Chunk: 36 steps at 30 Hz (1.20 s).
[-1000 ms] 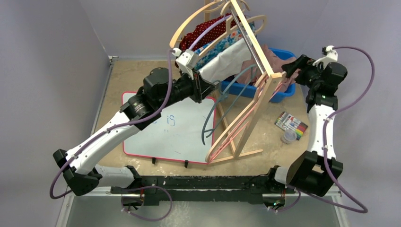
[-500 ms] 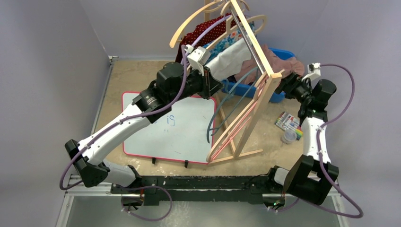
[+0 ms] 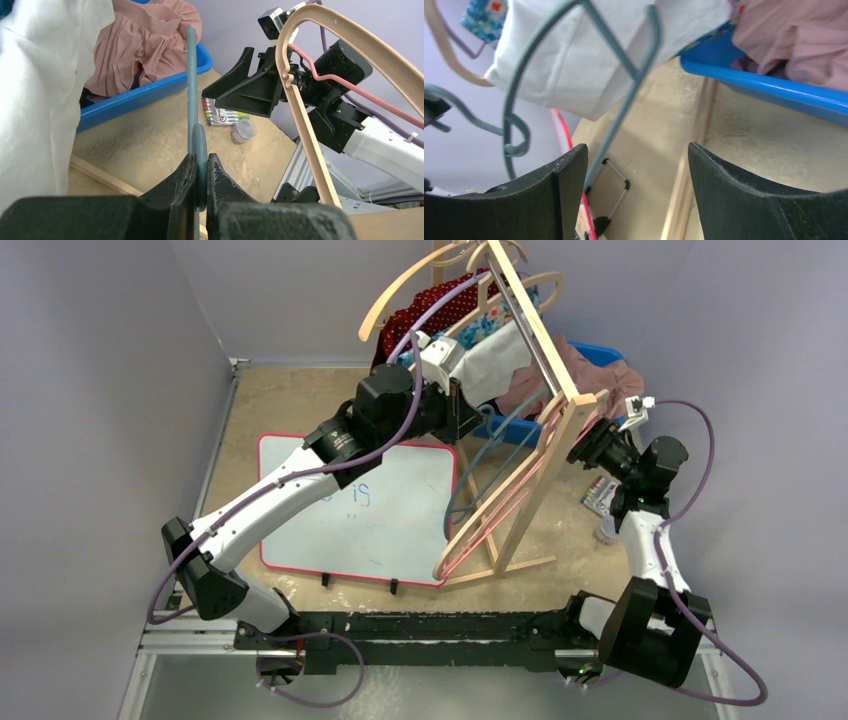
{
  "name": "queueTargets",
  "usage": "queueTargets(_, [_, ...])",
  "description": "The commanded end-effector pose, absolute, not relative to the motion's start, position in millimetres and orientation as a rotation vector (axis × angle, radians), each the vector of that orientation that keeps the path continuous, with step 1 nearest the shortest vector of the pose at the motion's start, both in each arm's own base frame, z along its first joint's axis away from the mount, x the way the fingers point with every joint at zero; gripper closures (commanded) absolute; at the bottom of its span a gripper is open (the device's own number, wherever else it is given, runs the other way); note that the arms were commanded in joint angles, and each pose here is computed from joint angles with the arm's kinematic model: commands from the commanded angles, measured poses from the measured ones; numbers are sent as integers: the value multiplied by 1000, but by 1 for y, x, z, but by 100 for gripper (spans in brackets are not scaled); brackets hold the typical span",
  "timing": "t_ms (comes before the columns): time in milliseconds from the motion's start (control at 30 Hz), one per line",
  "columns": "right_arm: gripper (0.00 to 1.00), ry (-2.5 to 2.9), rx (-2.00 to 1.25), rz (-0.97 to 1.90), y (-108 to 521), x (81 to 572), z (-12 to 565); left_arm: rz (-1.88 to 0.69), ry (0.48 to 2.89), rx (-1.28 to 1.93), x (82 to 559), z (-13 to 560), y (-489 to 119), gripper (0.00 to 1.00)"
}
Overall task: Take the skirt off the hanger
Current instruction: Place the hanger at the clothesline.
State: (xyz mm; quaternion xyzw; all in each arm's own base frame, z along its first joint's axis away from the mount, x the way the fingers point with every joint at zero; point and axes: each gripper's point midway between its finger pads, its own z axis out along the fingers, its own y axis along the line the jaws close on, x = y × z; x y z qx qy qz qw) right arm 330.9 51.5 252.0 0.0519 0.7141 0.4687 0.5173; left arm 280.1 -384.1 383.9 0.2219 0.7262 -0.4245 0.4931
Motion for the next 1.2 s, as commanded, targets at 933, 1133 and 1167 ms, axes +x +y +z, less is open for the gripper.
queueTargets(933, [100, 1461, 283, 1357, 93, 330, 290, -1069, 1630, 466, 261, 445, -355, 43])
queueTargets(1133, [100, 1439, 319, 1413, 94, 329, 288, -949, 1649, 379, 265, 444, -323, 33])
queueTargets(1167, [100, 1434, 321, 1424, 94, 328, 290, -933, 1660, 364, 265, 441, -319, 32])
